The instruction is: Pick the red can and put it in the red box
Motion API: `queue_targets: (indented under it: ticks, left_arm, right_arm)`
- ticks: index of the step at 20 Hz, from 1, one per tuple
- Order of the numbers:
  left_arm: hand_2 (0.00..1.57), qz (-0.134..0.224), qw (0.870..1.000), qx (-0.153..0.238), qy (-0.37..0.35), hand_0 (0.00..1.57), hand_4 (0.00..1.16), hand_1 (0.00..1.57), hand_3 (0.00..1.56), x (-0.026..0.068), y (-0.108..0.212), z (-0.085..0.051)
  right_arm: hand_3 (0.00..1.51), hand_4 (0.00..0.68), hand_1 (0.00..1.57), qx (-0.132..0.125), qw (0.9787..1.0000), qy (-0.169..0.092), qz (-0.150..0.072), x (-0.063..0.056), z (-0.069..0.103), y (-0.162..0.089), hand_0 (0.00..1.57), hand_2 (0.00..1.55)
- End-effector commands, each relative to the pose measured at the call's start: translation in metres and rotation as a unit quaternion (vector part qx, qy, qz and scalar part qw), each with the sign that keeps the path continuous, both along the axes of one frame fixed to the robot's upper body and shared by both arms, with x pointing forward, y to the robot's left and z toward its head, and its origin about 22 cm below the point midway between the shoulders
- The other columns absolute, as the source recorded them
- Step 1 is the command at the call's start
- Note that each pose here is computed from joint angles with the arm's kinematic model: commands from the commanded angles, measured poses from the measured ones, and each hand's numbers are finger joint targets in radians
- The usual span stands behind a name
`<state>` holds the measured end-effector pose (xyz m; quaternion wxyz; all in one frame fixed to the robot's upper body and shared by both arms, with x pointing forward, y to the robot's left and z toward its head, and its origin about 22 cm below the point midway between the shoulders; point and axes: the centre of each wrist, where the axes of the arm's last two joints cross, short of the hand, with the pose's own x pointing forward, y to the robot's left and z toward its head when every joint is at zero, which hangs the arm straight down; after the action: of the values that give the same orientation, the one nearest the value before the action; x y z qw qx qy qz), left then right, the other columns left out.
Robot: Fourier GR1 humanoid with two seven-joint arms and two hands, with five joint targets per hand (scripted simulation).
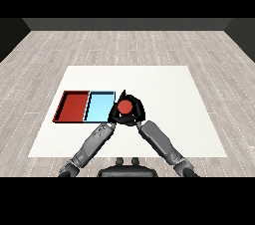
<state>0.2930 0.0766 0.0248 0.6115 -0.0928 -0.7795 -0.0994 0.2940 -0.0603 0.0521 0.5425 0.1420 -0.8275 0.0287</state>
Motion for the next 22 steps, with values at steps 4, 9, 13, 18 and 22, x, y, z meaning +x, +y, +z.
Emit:
queue_targets:
  ticks: [4,9,13,18,22]
  left_arm:
    - [0.76,0.034,0.999,0.036,-0.010,0.73,0.69,0.73,0.25,0.0088,-0.023,0.008]
    - [1.55,0.036,0.999,0.019,0.021,1.57,0.95,1.57,1.45,-0.0049,-0.020,-0.004]
    - [1.50,0.045,0.998,0.039,0.016,1.57,0.95,1.57,1.39,-0.0035,-0.026,0.014]
    - [1.50,0.066,0.998,0.020,0.006,1.57,0.86,1.57,1.34,-0.0158,-0.024,0.016]
    - [1.52,0.062,0.998,0.017,0.000,1.57,0.88,1.57,1.43,0.0034,-0.014,0.013]
  right_arm:
    - [1.40,0.516,1.52,-0.004,0.9999,-0.013,0.001,-0.007,0.000,0.001,1.52,1.46]
    - [1.40,0.519,1.49,0.016,0.9998,-0.008,0.011,0.004,-0.003,-0.003,1.49,1.44]
    - [1.39,0.559,1.47,0.022,0.9994,-0.018,0.018,-0.011,-0.003,0.015,1.47,1.44]
    - [1.39,0.541,1.52,0.016,0.9997,-0.014,0.016,-0.011,0.015,0.011,1.52,1.45]
    - [1.40,0.544,1.52,0.010,0.9997,-0.021,0.012,-0.015,-0.001,0.000,1.52,1.46]
